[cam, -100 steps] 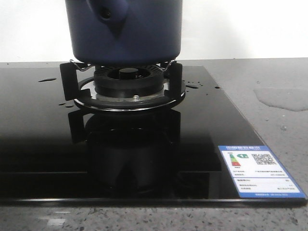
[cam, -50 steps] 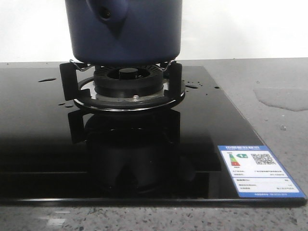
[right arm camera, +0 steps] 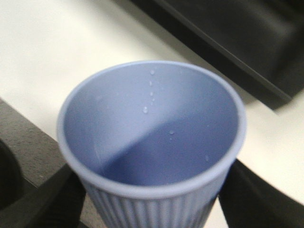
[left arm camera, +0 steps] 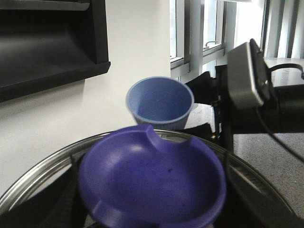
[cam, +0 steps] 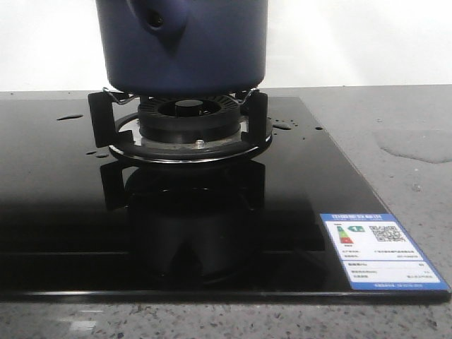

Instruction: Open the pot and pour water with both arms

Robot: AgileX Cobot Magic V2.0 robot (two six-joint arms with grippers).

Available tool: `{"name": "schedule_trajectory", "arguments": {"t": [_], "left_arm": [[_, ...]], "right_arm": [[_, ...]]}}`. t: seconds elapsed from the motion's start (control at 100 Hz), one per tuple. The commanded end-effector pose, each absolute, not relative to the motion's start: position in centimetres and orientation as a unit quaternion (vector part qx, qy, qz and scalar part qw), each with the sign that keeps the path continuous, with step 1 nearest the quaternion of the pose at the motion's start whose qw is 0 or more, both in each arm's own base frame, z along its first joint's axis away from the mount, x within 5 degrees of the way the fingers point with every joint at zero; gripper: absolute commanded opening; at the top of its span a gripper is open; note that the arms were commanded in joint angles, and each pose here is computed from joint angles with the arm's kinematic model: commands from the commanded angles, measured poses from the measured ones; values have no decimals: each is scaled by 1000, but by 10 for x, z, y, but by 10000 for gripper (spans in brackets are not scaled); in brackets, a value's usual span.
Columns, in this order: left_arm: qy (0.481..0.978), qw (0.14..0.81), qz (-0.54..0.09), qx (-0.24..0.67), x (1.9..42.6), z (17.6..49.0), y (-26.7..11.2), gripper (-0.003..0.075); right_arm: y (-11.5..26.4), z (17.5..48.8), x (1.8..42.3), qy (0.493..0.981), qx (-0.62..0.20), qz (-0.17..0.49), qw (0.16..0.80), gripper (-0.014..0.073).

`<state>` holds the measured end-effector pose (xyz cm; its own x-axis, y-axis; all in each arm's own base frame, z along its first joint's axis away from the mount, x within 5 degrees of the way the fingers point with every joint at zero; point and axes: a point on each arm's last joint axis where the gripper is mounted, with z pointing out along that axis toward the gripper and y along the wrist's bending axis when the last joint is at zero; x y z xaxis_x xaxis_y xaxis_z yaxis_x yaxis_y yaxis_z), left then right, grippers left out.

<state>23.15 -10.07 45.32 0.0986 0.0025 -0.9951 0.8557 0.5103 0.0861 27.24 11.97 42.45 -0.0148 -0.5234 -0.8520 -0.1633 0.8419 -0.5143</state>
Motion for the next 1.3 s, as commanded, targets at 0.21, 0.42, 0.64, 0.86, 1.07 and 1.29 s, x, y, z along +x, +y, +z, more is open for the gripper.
{"name": "schedule_trajectory", "arguments": {"t": [0.21, 0.42, 0.64, 0.86, 1.07, 1.29], "left_arm": [[548, 673, -359, 344, 218, 478, -99, 261], [548, 673, -359, 343, 218, 478, -99, 261], [548, 673, -359, 344, 218, 478, -99, 261], [548, 673, -359, 344, 218, 478, -99, 261], [546, 669, -362, 351, 217, 477, -100, 261], [546, 666, -361, 358, 217, 476, -101, 261]], "right_arm": [[41, 386, 217, 726, -139, -72, 669, 244], [24, 317, 199, 758, -164, -24, 631, 244], [25, 272, 192, 786, -177, 31, 592, 244], [27, 262, 198, 797, -182, 45, 574, 244], [30, 257, 203, 800, -178, 67, 570, 249], [28, 264, 198, 794, -164, 61, 582, 489]]}}
